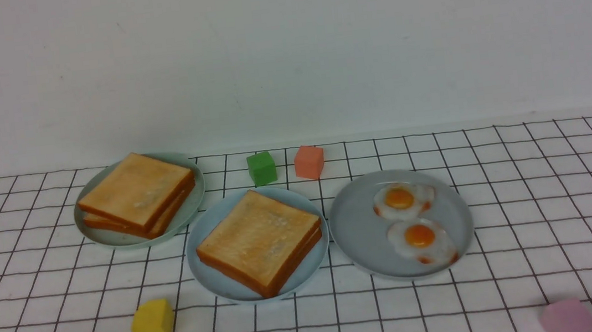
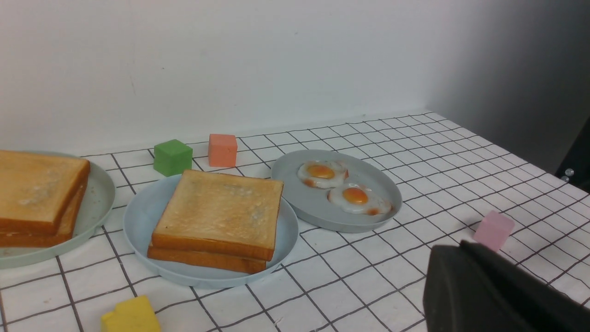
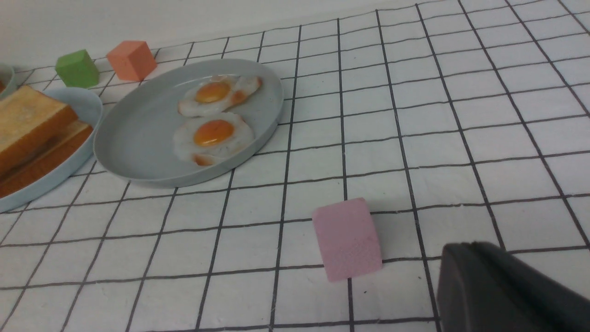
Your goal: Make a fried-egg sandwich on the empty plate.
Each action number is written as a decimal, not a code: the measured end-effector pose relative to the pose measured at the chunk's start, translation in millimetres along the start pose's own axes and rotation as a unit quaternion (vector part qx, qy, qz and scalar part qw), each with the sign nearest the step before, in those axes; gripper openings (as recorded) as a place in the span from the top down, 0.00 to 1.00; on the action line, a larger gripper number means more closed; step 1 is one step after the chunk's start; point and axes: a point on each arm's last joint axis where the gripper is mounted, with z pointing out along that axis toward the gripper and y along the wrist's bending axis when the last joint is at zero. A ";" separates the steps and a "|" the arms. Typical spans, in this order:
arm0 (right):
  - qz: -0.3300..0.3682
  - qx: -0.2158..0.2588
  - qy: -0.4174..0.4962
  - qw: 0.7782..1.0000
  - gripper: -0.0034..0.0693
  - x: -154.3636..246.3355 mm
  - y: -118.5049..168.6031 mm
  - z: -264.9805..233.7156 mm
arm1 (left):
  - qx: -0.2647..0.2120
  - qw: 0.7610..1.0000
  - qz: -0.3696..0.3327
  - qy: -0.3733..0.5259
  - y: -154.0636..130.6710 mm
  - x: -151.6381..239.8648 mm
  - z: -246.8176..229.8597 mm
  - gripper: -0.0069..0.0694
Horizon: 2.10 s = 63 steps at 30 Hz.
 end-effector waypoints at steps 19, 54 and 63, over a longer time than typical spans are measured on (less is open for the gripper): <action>0.001 0.000 0.000 1.000 0.96 0.1 0.1 0.0 | -0.285 0.958 -0.015 -0.016 37.1 34.5 -4.0 0.93; 0.004 -0.002 0.001 1.000 0.93 0.2 0.3 0.0 | -0.323 0.940 -0.089 0.063 44.9 68.8 -4.4 0.93; 0.004 -0.002 0.001 1.000 0.92 0.2 0.3 0.0 | -0.323 0.940 -0.089 0.062 44.9 68.7 -4.4 0.93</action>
